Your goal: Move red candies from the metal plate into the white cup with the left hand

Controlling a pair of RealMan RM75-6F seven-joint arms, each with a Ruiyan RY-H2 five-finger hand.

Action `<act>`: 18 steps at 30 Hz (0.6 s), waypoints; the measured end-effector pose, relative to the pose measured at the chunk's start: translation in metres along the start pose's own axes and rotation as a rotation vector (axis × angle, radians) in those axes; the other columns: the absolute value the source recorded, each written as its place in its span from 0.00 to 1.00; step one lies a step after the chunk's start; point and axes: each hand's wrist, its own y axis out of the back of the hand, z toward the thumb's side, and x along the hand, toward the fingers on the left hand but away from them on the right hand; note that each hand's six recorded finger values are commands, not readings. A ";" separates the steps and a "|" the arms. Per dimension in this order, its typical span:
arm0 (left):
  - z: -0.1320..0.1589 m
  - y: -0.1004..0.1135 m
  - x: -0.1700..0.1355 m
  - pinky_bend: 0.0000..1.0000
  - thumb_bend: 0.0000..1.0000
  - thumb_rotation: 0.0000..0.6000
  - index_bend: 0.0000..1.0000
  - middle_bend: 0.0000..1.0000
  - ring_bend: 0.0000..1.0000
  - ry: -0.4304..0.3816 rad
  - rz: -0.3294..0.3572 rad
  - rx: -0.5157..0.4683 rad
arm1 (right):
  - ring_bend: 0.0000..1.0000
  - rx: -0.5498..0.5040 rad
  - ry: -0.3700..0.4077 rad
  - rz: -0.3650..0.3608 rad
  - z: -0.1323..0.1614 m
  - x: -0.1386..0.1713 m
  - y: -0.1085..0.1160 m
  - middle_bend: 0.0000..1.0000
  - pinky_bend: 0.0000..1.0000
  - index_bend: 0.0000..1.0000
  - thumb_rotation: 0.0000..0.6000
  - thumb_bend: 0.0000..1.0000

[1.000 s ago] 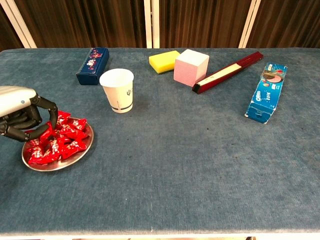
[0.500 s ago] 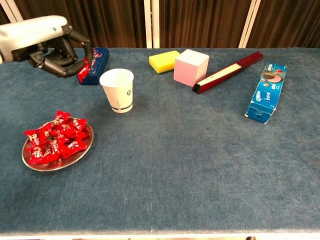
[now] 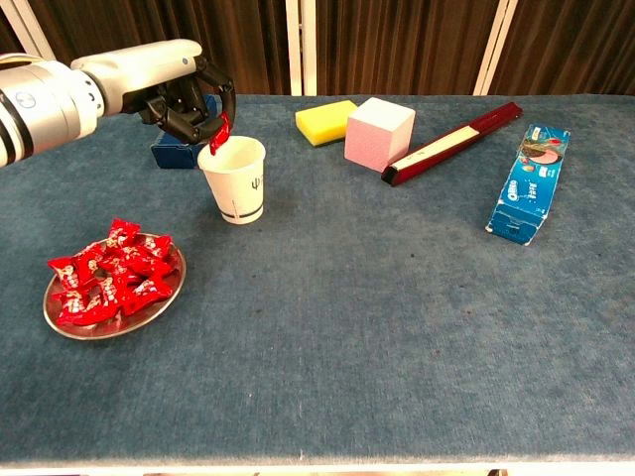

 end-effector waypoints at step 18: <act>-0.014 0.020 -0.025 0.85 0.26 1.00 0.36 0.93 0.87 0.045 0.085 0.021 | 0.00 -0.001 0.008 -0.016 0.003 -0.002 0.004 0.02 0.00 0.00 1.00 0.11</act>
